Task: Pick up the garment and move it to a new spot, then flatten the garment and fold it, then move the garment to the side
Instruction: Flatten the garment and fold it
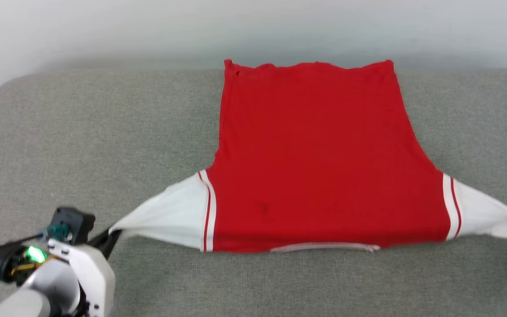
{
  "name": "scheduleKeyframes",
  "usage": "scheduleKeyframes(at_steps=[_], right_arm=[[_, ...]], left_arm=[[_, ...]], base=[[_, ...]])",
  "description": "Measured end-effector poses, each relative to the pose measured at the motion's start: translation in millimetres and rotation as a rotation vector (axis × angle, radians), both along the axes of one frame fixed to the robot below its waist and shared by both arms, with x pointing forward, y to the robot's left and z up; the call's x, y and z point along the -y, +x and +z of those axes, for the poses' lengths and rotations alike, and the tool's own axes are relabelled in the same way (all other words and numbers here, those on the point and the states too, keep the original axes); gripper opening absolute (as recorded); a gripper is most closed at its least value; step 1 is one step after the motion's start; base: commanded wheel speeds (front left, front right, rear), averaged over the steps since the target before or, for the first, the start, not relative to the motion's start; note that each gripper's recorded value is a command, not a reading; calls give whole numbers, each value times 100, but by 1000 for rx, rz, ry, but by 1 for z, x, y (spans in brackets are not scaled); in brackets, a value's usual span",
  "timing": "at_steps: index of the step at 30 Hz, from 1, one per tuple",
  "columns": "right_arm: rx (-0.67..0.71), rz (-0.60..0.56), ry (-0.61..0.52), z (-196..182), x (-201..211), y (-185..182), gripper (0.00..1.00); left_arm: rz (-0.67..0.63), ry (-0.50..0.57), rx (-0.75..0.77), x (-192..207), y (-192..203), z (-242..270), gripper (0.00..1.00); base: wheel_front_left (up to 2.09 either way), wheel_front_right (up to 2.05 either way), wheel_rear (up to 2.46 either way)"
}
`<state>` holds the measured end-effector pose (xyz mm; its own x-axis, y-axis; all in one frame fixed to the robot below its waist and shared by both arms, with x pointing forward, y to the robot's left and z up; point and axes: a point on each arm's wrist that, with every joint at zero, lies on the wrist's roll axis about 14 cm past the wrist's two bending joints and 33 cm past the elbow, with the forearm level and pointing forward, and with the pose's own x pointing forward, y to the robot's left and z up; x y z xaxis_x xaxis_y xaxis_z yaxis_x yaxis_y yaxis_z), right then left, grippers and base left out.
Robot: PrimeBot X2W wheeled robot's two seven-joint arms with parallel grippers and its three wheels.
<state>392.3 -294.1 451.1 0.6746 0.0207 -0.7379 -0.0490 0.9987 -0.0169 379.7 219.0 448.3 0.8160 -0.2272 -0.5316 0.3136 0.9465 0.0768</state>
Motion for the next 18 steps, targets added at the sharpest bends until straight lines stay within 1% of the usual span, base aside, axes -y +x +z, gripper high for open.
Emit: scheduleKeyframes(at_steps=[5, 11, 13, 17, 18], right_arm=[[-69, -27, 27, -12, -2, -36, 0], [-178, -42, 38, -26, -5, -78, 0], [-186, -42, 41, -26, -6, -84, 0], [-171, -38, 43, -23, -10, -80, 0], [-164, -29, 42, -22, -12, -78, 22]], left_arm=[[22, -25, -75, 1, -32, -12, 0], [38, -68, -132, 7, -56, -22, 0], [34, -86, -149, 12, -62, -26, 0], [27, -130, -136, 24, -60, -25, 0], [27, -143, -131, 27, -58, -23, 0]], base=[[0, 0, 0], [0, 0, 0], [0, 0, 0], [0, 0, 0], [0, 0, 0]])
